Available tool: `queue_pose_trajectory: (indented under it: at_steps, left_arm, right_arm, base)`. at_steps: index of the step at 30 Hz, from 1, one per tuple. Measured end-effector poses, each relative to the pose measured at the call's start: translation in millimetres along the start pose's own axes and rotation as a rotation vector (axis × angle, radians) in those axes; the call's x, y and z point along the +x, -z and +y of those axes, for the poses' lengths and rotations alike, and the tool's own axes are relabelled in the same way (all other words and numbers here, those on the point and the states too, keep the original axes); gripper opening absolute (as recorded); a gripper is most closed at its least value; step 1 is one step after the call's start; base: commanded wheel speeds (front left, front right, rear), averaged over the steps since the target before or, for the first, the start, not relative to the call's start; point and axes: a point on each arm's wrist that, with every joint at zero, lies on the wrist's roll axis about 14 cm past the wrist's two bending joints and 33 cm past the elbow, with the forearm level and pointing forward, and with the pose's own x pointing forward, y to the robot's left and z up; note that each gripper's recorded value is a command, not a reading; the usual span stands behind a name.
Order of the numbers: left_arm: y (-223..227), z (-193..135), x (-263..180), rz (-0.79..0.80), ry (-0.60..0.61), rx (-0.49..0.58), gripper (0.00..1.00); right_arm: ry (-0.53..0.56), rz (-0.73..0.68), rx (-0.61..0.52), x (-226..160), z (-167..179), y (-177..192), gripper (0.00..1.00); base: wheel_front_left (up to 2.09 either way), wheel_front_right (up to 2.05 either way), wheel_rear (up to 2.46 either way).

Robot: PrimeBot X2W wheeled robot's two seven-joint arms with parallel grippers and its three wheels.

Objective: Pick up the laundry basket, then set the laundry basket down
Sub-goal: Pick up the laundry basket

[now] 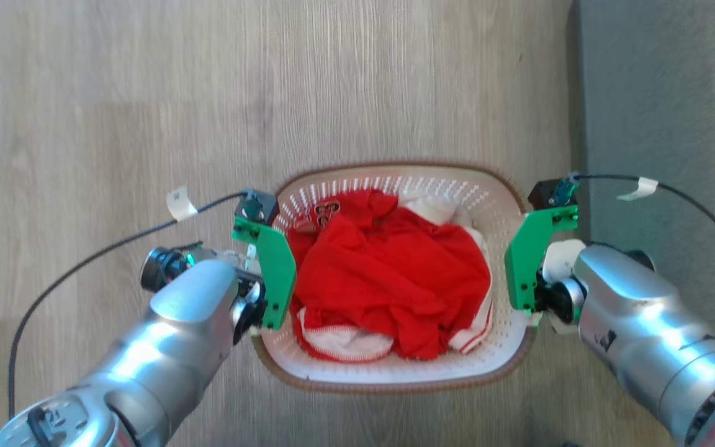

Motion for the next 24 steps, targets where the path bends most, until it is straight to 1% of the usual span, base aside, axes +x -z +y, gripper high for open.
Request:
queue_pose_trajectory:
  at_steps: [3, 8, 14, 24]
  left_arm:
    - [-0.3, -3.0, -14.6, -0.009, -0.012, 0.025, 0.00]
    - [7.9, -9.2, -36.1, -0.009, -0.026, 0.030, 0.00]
    - [6.3, -12.8, -65.5, -0.063, -0.059, 0.049, 0.00]
    - [15.5, -15.4, -97.2, -0.103, -0.101, 0.043, 0.00]
  right_arm:
    - [-0.002, -0.019, -0.004, -15.3, 7.6, -3.1, 0.00]
    - [-0.003, -0.028, -0.027, -36.5, 21.8, 3.5, 0.00]
    - [-0.002, -0.086, -0.055, -65.2, 39.0, 0.3, 0.00]
    - [0.004, -0.138, -0.101, -95.2, 60.6, -1.4, 0.00]
  base:
    - [0.00, 0.00, 0.00]
    - [0.00, 0.00, 0.00]
    - [0.00, 0.00, 0.00]
    - [0.00, 0.00, 0.00]
